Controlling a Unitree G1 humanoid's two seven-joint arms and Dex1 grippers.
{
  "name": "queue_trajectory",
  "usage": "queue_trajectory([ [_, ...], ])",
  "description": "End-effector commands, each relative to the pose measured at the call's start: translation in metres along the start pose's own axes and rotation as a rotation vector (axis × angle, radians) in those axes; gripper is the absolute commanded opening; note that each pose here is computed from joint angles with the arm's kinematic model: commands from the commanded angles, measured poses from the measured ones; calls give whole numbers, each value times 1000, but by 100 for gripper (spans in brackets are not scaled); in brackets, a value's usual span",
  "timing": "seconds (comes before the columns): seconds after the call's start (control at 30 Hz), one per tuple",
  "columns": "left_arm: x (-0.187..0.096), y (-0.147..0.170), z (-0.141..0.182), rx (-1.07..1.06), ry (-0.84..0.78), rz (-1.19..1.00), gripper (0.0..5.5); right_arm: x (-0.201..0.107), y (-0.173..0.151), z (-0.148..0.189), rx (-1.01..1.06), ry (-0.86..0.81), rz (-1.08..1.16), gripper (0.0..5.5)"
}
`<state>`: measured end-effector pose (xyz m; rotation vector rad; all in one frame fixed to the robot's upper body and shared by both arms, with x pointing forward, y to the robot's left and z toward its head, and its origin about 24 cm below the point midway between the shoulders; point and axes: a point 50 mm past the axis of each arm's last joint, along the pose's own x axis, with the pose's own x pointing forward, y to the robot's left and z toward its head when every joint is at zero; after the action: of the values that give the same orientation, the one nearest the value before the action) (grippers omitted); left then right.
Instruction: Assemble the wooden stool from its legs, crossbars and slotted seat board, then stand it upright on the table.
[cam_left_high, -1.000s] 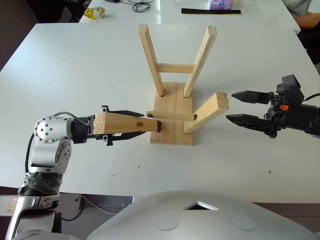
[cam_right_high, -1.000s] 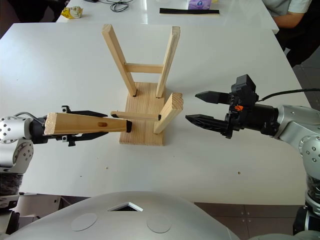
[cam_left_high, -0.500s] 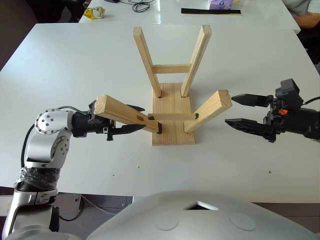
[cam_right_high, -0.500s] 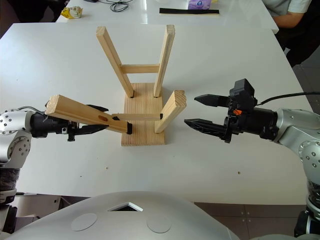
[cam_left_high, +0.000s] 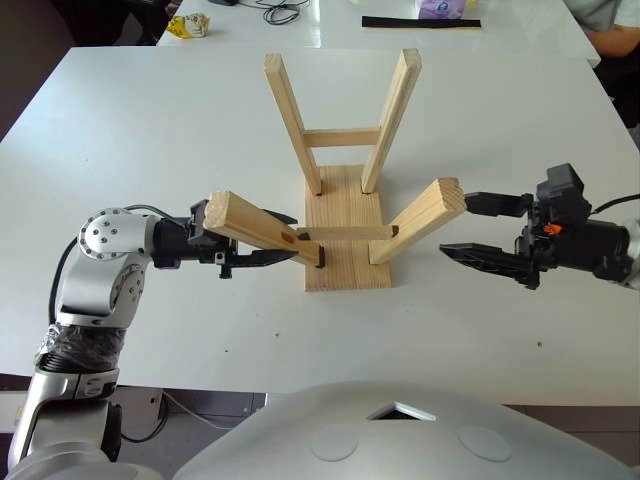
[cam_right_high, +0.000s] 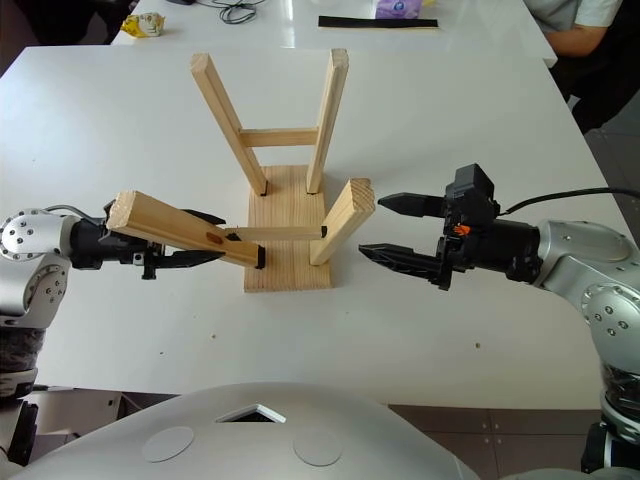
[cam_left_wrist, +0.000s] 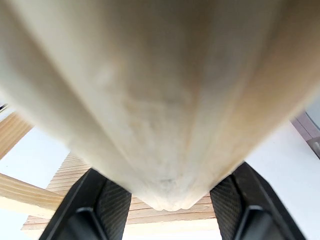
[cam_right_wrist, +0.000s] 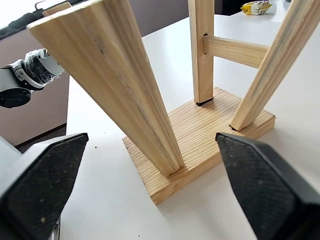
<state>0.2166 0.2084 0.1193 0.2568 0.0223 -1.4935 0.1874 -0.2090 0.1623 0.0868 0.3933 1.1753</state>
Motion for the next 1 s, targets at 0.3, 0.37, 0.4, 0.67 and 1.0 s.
queue_trajectory([
  [0.3,3,9,3,-130,86,-55,205,6,3,-3,-21,0,-7,470],
  [0.37,5,8,4,-124,87,-72,205,6,4,-3,-21,0,-9,470],
  [0.4,6,7,4,-123,87,-78,205,6,4,-3,-20,1,-9,470],
  [0.67,10,1,2,-99,117,-113,205,9,6,-5,-24,6,-10,470],
  [1.0,11,2,-2,-53,171,-123,205,13,3,-5,-53,49,16,470],
])
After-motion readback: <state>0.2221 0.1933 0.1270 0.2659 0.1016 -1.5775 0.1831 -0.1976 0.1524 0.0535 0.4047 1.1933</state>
